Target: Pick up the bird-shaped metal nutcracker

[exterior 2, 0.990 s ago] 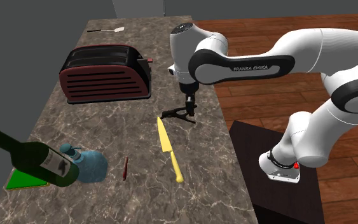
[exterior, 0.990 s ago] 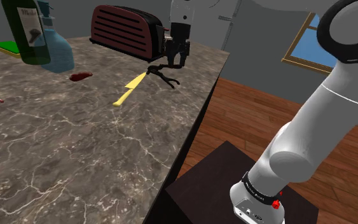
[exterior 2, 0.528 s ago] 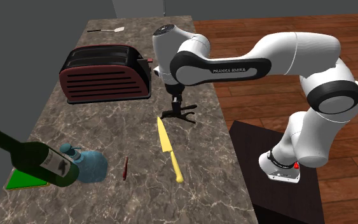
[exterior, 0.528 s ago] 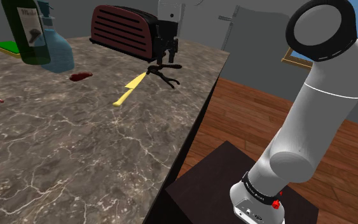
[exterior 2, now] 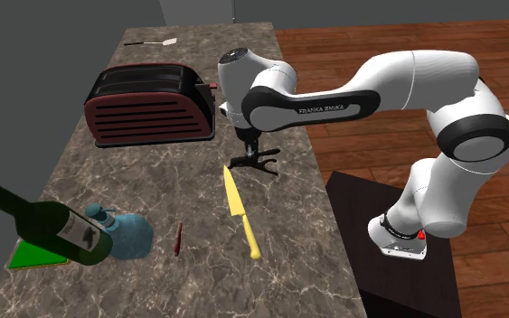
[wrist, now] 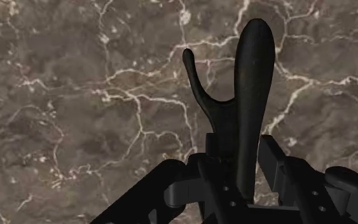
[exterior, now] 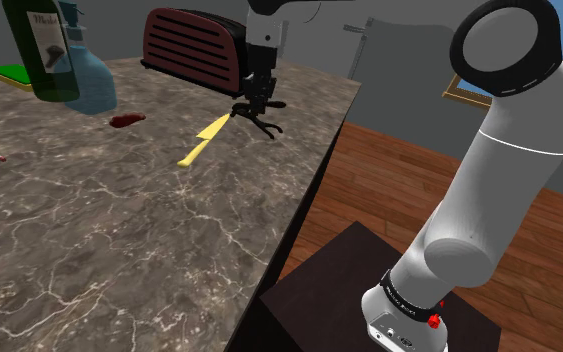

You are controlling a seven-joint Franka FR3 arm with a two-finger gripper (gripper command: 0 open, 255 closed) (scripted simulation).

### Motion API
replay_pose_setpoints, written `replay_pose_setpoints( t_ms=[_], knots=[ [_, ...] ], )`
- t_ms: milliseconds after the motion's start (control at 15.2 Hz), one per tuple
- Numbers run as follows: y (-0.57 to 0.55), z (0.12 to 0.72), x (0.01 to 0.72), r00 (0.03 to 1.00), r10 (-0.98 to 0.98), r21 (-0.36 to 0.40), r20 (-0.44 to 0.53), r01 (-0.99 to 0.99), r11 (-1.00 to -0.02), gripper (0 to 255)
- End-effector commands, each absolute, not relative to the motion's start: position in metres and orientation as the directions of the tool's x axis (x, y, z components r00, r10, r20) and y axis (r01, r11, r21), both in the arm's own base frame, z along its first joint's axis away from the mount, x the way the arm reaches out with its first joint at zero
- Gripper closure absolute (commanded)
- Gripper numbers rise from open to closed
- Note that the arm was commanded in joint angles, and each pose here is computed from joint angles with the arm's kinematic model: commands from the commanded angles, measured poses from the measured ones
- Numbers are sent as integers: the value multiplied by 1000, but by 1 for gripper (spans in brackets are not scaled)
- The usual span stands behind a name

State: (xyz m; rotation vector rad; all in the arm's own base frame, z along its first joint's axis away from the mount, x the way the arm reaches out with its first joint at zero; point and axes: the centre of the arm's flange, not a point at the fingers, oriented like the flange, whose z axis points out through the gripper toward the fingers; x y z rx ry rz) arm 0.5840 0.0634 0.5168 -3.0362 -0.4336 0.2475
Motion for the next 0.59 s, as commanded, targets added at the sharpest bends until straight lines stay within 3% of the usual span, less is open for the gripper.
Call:
replay_pose_setpoints(
  t_ms=[0, 528],
  knots=[
    [63, 516, 584, 947, 283, -86, -149, 273, -958, 255],
    [63, 522, 584, 947, 283, -86, -149, 273, -958, 255]
  ],
)
